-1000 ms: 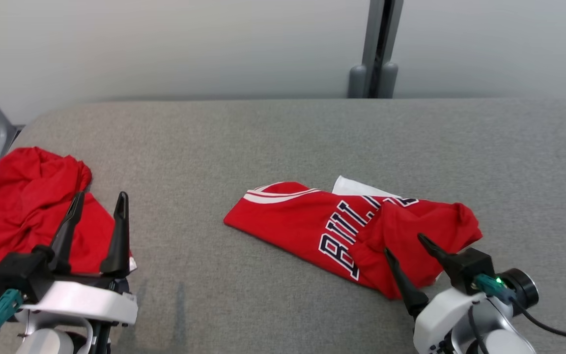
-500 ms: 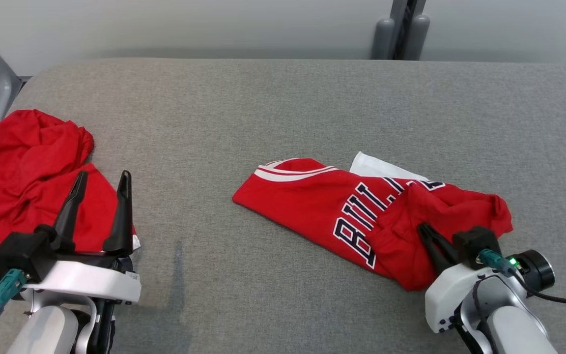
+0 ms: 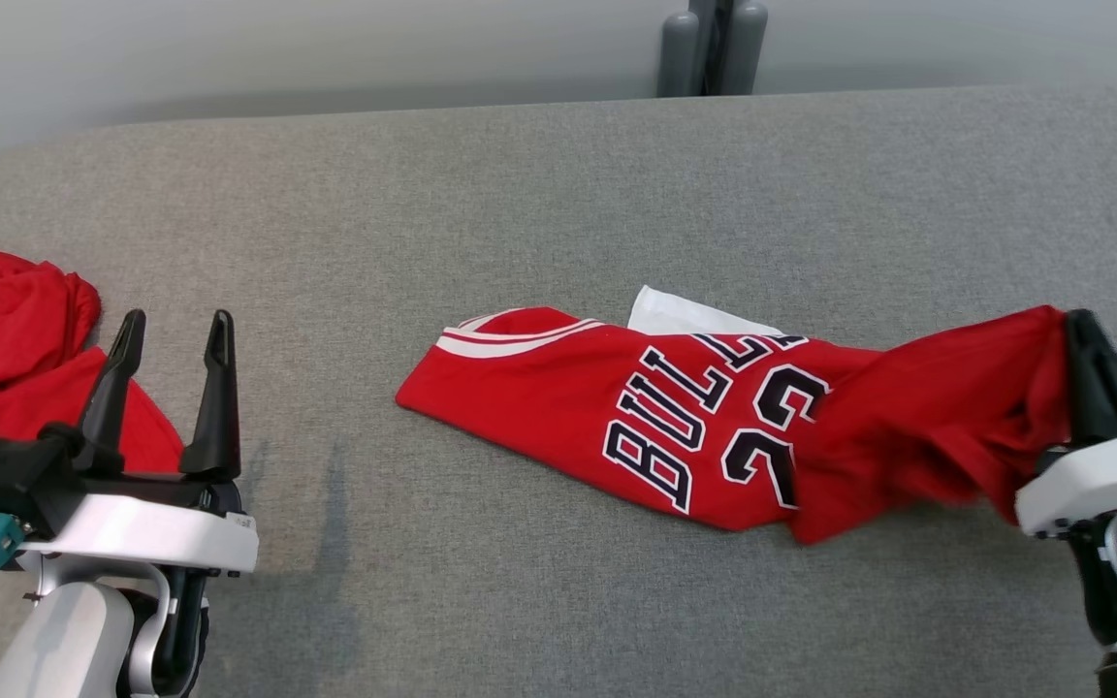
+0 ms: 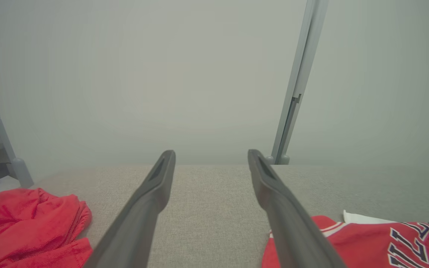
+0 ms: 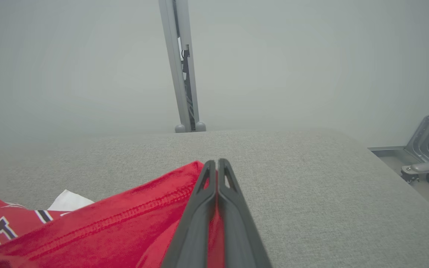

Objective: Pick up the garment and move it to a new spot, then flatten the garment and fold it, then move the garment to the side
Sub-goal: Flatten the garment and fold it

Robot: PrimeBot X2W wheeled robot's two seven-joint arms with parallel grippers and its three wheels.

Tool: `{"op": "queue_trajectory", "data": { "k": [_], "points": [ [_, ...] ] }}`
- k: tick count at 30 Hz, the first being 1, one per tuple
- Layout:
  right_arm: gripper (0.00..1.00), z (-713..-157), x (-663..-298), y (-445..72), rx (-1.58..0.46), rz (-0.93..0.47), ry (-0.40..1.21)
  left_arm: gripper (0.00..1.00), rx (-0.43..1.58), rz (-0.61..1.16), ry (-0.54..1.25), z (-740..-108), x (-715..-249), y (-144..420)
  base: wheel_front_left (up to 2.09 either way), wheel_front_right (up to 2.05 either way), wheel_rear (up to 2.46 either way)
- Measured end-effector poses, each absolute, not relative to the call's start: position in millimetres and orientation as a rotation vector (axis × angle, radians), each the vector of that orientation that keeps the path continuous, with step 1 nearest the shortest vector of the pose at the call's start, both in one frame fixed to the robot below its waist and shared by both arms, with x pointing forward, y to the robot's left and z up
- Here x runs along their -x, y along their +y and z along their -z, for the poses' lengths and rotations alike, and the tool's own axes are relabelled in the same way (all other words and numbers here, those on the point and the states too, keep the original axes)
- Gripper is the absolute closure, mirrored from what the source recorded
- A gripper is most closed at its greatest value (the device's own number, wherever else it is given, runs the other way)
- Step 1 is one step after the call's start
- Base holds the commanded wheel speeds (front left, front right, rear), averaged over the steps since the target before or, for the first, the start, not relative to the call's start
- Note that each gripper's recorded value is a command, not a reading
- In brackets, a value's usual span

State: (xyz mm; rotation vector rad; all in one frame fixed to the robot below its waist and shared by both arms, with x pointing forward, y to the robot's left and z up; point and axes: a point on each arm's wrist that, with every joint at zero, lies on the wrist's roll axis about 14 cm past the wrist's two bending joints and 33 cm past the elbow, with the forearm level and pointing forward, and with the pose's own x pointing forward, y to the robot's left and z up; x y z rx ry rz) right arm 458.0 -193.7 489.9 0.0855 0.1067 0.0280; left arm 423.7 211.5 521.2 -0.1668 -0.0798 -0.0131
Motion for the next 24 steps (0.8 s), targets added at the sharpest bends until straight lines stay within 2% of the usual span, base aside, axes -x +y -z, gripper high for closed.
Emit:
{"op": "queue_trajectory", "data": {
  "k": [6, 13, 14, 15, 24],
  "points": [
    [1.00, -464, -456, -240, -0.136, 0.110, 0.153, 0.00, 0.168, 0.028, -0.070, -517, -432, 207, 0.00, 0.00, 0.00],
    [1.00, -443, -459, -274, -0.148, 0.203, 0.158, 0.00, 0.168, 0.040, -0.065, -513, -440, 203, 0.00, 0.00, 0.00],
    [0.72, -441, -459, -278, -0.149, 0.214, 0.156, 0.00, 0.166, 0.042, -0.062, -512, -441, 202, 0.00, 0.00, 0.00],
    [0.00, -437, -460, -279, -0.150, 0.218, 0.164, 0.00, 0.165, 0.047, -0.060, -511, -441, 201, 0.00, 0.00, 0.00],
    [0.00, -420, -446, -282, -0.146, 0.227, 0.198, 0.00, 0.167, 0.050, -0.065, -513, -442, 199, 0.00, 0.00, 0.00]
  ]
}}
